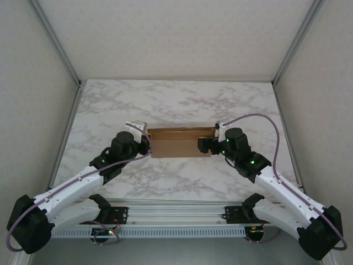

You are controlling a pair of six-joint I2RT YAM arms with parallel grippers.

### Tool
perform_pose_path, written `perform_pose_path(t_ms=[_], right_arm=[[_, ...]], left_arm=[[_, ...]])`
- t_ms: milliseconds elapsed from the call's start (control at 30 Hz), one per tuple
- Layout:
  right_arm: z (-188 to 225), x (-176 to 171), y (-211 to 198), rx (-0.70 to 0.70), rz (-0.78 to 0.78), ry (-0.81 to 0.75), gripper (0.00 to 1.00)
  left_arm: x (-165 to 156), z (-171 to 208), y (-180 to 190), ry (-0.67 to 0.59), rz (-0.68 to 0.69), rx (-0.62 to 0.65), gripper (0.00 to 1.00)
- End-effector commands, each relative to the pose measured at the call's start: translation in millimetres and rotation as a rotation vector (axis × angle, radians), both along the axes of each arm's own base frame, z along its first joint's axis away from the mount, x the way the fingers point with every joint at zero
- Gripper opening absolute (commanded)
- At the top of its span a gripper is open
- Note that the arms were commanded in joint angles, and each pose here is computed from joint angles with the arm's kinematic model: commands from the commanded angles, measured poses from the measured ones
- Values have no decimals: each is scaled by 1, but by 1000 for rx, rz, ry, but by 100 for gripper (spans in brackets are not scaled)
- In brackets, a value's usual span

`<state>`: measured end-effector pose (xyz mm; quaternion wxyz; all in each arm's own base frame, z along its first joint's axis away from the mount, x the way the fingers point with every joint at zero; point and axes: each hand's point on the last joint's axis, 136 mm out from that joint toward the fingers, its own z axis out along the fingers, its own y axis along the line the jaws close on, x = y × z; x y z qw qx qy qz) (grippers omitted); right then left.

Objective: Fold the paper box

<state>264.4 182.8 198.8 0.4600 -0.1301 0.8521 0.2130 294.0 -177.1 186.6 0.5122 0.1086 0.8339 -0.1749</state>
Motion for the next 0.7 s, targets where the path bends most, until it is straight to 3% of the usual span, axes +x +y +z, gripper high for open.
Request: perform_pose_path(t_ms=[0, 233, 367, 433, 533, 667], right_arm=[[17, -4, 4, 22, 36, -44, 99], [54, -1, -25, 35, -113, -109, 99], [91, -18, -14, 69, 6, -133, 98], [102, -17, -13, 62, 5, -126, 88], [108, -5, -28, 61, -134, -68, 59], [101, 10, -35, 33, -232, 125, 44]], left_arm=[[-24, -55, 8, 188, -27, 130, 0], [-24, -55, 8, 189, -25, 126, 0], [-24, -55, 8, 188, -25, 124, 0], [-24, -54, 8, 187, -24, 124, 0], [-23, -53, 8, 183, -25, 125, 0], [-24, -54, 8, 185, -26, 126, 0]])
